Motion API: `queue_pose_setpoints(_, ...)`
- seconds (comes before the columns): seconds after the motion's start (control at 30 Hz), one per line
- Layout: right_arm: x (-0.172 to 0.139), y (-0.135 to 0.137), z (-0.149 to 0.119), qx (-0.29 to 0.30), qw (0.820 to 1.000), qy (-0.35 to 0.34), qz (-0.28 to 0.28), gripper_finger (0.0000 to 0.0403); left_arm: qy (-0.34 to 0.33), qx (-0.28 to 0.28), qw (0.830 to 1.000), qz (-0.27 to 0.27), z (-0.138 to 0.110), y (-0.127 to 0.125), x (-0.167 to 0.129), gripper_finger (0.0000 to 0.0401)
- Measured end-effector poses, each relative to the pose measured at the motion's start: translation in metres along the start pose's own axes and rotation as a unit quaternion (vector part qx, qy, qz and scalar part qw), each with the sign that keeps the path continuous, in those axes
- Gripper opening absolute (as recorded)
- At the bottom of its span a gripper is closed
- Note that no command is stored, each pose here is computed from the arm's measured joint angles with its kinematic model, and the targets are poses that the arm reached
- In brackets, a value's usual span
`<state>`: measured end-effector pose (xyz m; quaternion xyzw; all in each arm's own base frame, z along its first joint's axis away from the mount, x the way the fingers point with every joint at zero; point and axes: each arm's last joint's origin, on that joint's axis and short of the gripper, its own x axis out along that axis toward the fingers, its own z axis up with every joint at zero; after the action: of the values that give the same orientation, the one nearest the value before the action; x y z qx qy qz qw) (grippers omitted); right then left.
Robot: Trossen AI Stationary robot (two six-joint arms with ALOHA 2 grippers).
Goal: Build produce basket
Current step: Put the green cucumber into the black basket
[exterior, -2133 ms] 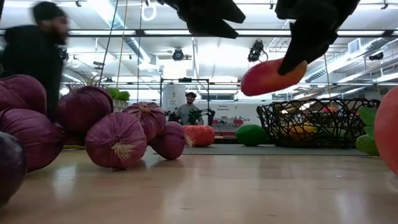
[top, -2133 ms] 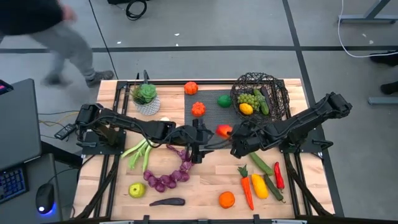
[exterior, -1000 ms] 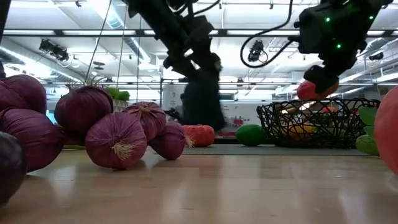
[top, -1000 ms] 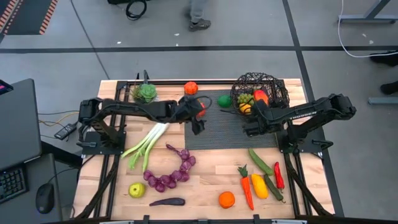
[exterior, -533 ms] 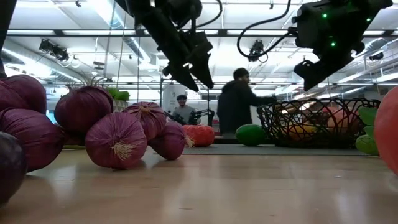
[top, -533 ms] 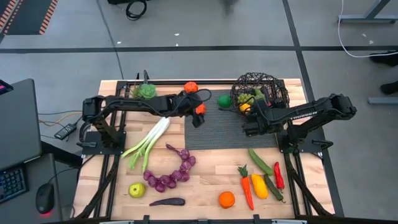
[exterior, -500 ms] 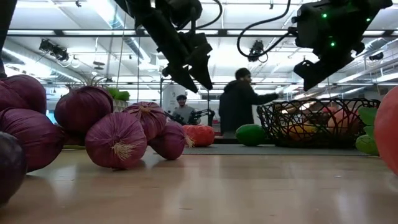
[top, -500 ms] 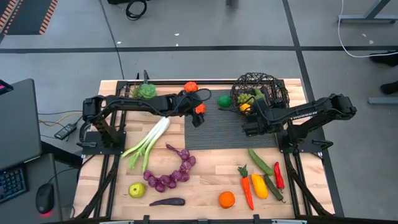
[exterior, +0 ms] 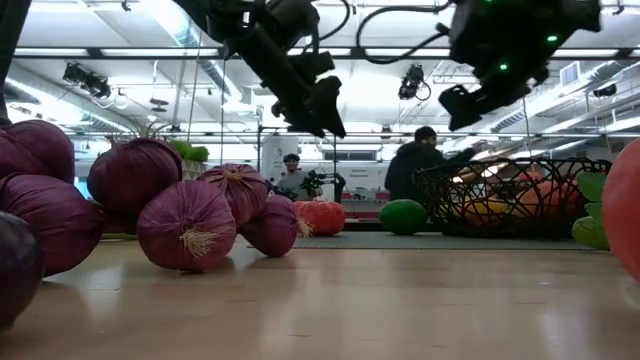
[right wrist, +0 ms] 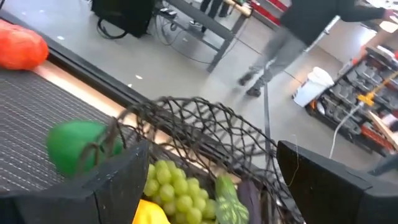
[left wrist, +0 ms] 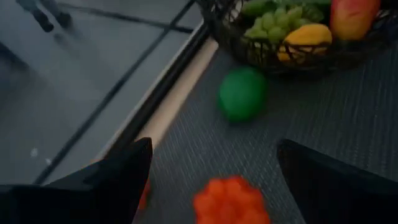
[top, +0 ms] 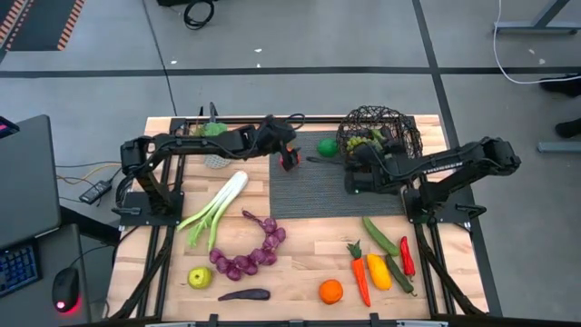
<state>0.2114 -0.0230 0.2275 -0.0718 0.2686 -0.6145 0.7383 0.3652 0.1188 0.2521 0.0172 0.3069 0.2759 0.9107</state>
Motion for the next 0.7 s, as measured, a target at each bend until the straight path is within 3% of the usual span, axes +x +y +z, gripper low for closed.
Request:
queue_pose_setpoints(0.1,0.01,0.006,0.014,-0.009,1.0,-0.002,0.013,0.0354,-0.019,0.03,0.999,0.007,0.004,0.006,0.001,0.0352)
queue_pose_setpoints(0.23,0.02,0.011,0.05,0.071,0.992,0.002,0.1,0.0354,-0.006,0.032,0.999,-0.024,0.018,0.02,-0.003,0.0352)
queue_pose_setpoints(0.33,0.024,0.01,0.07,0.122,0.977,0.015,0.173,0.0354,0.036,-0.003,0.997,-0.07,0.02,0.029,-0.006,0.0352)
queue_pose_setpoints(0.57,0.031,-0.001,0.1,0.157,0.95,0.033,0.266,0.0354,0.19,-0.017,0.978,-0.086,0.023,0.046,-0.031,0.0352)
queue_pose_setpoints(0.7,0.034,-0.003,0.107,0.154,0.939,0.039,0.306,0.0354,0.188,-0.035,0.974,-0.117,0.038,0.043,-0.045,0.0349)
